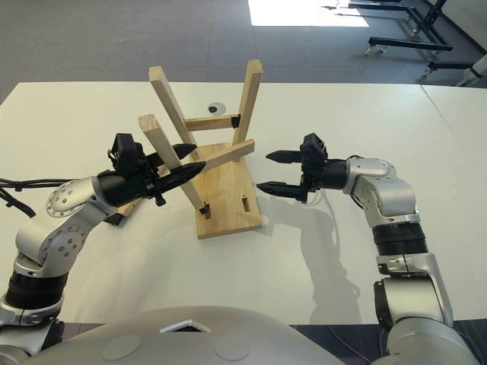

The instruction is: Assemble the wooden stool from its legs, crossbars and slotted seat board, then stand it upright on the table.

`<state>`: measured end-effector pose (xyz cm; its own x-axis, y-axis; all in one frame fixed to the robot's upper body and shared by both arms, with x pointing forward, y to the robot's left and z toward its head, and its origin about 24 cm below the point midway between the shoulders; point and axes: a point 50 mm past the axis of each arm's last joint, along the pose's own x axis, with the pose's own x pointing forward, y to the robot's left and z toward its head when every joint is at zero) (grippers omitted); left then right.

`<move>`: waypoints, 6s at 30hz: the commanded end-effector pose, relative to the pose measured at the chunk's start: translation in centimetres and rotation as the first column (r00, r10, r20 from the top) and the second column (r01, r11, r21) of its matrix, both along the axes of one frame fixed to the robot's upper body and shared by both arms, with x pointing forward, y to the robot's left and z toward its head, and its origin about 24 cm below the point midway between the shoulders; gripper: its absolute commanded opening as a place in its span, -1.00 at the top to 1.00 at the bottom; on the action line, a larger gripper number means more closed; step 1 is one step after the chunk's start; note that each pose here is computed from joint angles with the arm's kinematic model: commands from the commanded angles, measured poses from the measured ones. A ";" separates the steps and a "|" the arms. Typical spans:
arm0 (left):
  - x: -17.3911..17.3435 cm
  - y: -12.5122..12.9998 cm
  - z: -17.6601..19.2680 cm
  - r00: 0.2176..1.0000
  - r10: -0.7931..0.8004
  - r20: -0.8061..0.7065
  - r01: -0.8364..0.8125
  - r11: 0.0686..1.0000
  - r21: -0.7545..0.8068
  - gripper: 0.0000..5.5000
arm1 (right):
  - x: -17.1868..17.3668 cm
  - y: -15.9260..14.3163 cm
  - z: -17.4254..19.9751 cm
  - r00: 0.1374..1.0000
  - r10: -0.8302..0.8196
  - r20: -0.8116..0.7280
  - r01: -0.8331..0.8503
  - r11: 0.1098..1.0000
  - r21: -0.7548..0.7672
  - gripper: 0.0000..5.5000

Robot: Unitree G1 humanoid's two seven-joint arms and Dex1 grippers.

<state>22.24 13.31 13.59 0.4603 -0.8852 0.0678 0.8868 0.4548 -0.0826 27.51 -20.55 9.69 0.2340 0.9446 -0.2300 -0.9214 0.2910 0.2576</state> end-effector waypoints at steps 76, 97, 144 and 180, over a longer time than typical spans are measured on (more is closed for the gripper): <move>1.9 2.0 1.6 0.996 -0.087 0.001 0.087 0.991 0.097 0.26 | -0.2 2.3 0.0 0.999 0.041 -0.023 -0.041 0.999 0.032 -0.96; 1.7 3.3 2.8 0.996 -0.090 0.007 0.088 0.986 0.140 0.26 | -1.1 2.4 -0.5 0.998 0.045 -0.053 -0.043 0.998 0.039 -0.96; 0.3 6.1 1.8 0.999 -0.045 -0.018 0.045 0.999 -0.020 0.26 | -2.4 3.0 -1.5 0.997 -0.001 -0.082 0.007 0.998 0.065 -0.96; 3.4 4.9 -1.9 0.925 -0.378 0.049 0.379 0.925 -0.018 0.26 | -1.9 4.1 -1.4 0.995 0.040 -0.093 -0.034 0.997 0.070 -0.96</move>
